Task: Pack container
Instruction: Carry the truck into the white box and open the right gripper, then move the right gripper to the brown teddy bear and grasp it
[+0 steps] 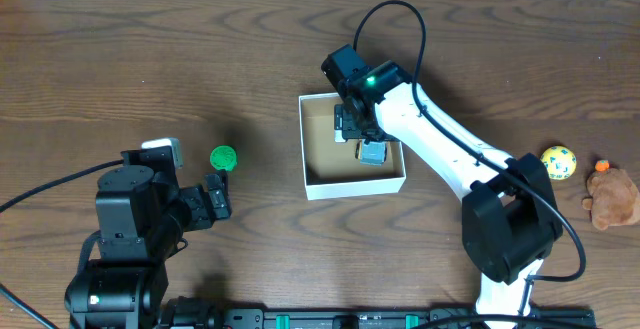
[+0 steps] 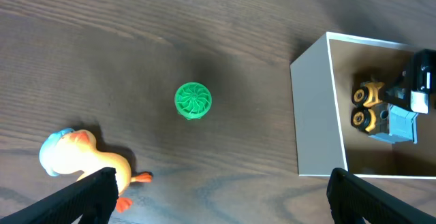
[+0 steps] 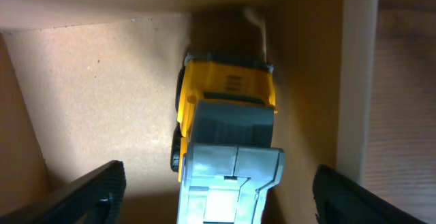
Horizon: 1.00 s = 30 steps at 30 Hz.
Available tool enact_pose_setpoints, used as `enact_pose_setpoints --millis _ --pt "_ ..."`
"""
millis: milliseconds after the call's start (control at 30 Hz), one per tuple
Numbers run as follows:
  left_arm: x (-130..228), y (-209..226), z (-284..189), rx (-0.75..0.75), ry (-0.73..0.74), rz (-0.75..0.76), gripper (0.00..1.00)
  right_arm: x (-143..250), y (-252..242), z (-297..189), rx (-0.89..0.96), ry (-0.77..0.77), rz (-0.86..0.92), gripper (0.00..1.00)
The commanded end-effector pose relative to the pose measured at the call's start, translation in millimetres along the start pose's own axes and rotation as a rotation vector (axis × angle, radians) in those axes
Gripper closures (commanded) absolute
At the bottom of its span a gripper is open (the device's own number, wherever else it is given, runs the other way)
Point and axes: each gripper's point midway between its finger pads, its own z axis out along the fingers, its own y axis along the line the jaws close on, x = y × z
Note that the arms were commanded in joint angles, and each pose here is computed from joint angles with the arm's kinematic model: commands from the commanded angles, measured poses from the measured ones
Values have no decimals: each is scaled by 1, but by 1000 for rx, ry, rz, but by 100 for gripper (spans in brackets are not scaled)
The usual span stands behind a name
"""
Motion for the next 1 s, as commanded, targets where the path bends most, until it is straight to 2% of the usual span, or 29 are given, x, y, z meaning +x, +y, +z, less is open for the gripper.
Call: enact_pose_setpoints --millis 0,67,233,367,533,700,767,867,967 --pt "-4 0 -3 -8 -14 -2 2 -33 -7 -53 -36 -162 -1 6" --pt "-4 0 -3 -8 -15 -1 2 -48 -16 -87 -55 -254 6 1" --pt "-4 0 -3 -8 -15 -1 2 -74 -81 -172 -74 -467 161 1" --pt "-4 0 -3 -8 -15 -1 2 -66 -167 -199 -10 -485 360 1" --pt "-4 0 -3 -8 -15 -1 2 -30 -270 -180 154 -329 588 1" --pt "-4 0 -3 -8 -15 -1 2 2 -350 -144 242 -194 771 1" --pt "-4 0 -3 -8 -14 -1 2 7 -373 -132 255 -173 782 1" --pt "-4 0 -3 -8 -15 -1 2 12 -402 -106 228 -139 670 1" --pt "-4 0 -3 -8 -14 -2 2 35 -427 -78 253 -43 610 1"
